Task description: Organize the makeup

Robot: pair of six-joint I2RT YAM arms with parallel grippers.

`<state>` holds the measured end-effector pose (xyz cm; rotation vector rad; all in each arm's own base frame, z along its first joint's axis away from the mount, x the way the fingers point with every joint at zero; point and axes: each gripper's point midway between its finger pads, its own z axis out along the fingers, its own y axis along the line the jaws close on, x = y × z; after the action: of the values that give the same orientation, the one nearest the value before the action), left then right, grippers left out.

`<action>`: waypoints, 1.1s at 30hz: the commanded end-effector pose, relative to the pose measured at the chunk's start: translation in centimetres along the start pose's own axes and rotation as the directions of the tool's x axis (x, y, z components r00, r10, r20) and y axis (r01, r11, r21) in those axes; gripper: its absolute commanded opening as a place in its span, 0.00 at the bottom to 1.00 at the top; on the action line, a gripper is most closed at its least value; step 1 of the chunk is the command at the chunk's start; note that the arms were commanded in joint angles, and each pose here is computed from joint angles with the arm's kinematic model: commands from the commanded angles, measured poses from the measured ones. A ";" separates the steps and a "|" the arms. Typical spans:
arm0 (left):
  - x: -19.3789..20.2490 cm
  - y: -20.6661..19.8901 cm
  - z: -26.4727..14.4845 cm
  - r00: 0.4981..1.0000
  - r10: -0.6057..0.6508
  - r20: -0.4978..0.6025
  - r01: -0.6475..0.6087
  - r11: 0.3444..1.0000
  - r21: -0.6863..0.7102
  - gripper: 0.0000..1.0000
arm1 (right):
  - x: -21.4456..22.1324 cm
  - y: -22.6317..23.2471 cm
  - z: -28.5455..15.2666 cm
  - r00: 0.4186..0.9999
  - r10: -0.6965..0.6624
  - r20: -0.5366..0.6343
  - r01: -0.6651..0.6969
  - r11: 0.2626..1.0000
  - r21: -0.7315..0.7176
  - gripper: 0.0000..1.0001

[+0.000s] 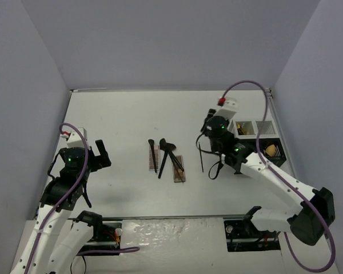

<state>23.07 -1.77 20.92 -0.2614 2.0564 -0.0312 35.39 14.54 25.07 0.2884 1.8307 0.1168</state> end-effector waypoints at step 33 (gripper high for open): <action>-1.7 -0.5 -0.3 0.998 -0.031 0.054 0.030 0.999 0.022 0.97 | -2.5 -16.4 9.3 0.986 -0.052 0.156 0.018 0.978 0.208 0.52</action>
<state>22.95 -1.91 21.15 -0.2568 2.0477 -0.0455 41.71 -3.51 16.71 0.4534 1.8024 -0.1924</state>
